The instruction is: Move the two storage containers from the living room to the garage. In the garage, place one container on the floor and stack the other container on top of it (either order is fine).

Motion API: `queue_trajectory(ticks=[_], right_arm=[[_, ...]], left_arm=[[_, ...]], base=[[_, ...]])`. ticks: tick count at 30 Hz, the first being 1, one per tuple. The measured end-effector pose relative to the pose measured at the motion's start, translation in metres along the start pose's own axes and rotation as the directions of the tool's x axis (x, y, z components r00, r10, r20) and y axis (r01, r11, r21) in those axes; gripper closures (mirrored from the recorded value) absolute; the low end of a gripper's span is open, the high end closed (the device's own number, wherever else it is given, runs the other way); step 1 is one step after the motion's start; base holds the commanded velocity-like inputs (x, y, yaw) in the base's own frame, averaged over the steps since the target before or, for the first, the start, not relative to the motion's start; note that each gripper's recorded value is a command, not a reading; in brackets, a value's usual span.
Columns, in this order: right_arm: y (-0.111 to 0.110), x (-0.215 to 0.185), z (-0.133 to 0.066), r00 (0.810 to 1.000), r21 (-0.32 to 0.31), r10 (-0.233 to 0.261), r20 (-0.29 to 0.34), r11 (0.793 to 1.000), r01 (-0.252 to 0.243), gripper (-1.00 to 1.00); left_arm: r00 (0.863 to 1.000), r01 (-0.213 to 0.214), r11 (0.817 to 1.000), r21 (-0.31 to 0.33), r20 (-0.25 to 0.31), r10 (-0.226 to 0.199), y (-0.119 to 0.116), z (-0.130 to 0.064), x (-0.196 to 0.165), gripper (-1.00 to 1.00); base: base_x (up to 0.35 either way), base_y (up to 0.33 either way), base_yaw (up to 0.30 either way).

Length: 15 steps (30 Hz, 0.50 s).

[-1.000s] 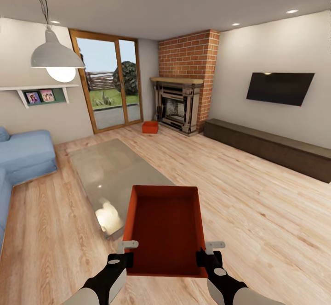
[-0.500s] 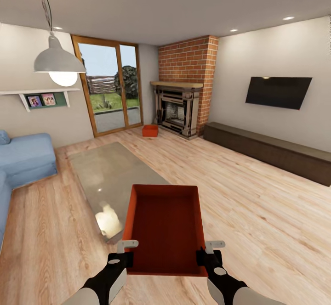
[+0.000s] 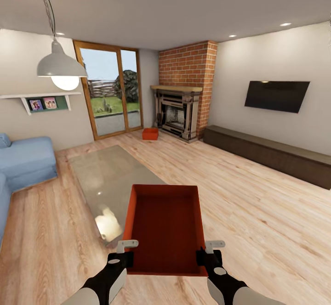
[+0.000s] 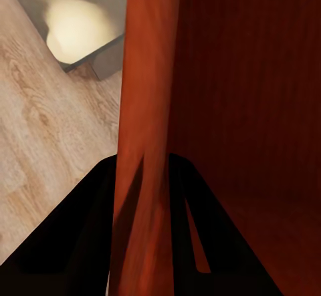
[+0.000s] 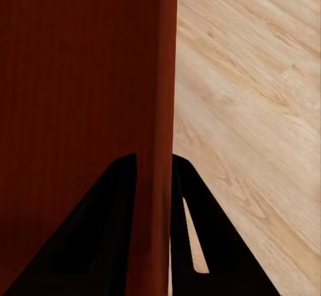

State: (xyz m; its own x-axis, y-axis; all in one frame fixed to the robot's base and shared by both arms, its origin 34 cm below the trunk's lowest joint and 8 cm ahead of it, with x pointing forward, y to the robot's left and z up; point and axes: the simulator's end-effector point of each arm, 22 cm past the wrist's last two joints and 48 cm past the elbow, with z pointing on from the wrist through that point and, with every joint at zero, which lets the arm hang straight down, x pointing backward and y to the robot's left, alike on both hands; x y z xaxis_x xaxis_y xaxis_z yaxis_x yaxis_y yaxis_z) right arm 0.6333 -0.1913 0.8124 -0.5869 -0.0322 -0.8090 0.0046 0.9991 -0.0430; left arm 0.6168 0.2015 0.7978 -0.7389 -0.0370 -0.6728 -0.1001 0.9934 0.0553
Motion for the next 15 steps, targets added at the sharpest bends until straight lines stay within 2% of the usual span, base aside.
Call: queue_trajectory(ticks=[15], right_arm=[[-0.001, -0.013, -0.004, 1.0, 0.001, 0.001, 0.024, 1.0, -0.001, 1.0]], left_arm=[[1.0, 0.003, 1.0, -0.001, 0.024, -0.003, 0.0, -0.006, -0.012, 1.0]], base=[[0.0, 0.0, 0.0]])
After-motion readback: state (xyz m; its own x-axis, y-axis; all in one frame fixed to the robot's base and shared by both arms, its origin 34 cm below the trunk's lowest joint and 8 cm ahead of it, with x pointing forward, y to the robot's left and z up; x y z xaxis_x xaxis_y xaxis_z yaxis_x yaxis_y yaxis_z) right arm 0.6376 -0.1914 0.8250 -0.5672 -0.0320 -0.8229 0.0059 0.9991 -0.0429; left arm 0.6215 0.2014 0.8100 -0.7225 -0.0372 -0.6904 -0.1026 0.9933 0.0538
